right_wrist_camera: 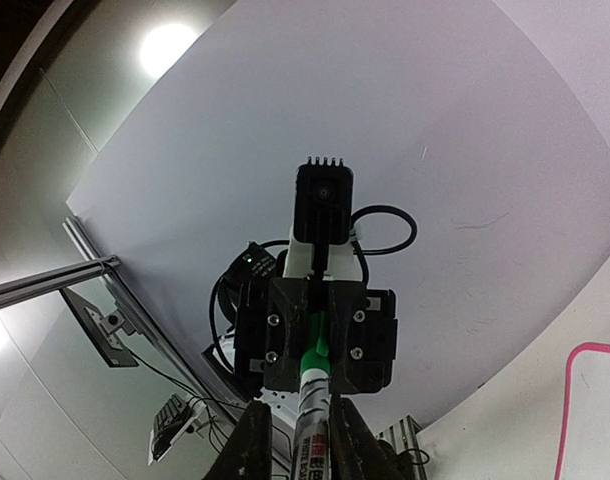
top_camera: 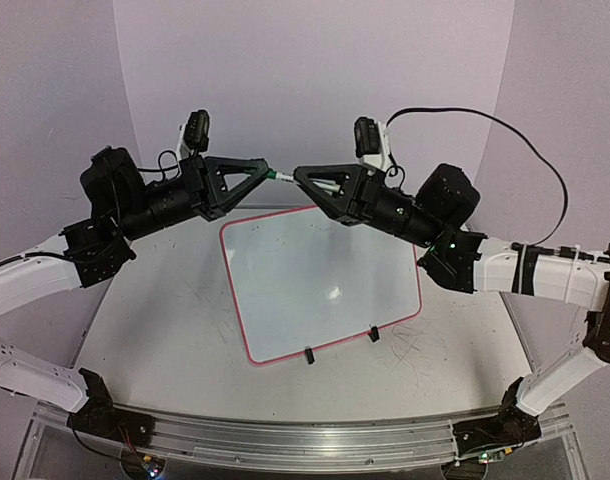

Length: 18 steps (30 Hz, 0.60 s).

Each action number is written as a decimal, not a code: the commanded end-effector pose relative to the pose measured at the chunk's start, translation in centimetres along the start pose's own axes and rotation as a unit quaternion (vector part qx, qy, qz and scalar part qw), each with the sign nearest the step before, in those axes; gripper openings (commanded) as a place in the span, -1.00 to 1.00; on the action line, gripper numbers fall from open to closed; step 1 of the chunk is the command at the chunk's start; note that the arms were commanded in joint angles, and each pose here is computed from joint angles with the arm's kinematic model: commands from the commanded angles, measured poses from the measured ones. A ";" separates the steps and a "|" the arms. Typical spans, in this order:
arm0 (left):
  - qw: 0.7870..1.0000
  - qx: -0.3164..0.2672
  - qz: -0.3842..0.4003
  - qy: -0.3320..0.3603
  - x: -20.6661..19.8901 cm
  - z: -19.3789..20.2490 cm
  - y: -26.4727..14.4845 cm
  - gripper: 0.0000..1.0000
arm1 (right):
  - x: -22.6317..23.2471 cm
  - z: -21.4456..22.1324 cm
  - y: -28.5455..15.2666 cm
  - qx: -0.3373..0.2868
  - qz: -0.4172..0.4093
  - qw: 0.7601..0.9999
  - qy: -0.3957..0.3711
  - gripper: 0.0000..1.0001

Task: Write a sentence on the whiteboard
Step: Pass from the left arm to the right

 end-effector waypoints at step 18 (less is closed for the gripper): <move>1.000 0.011 0.016 -0.009 -0.4 0.4 0.1 -1.00 | 1.2 -1.0 1.3 0.016 -0.013 0.999 -0.029 -0.55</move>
Point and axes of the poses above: each gripper's point midway between its finger pads, its own y axis out along the fingers, its own x axis along the line the jaws close on, z = x × y, the point moved 2 cm from there along -y, back along the fingers, and after that the axes turned 8 degrees about -y, right-handed, at the moved point
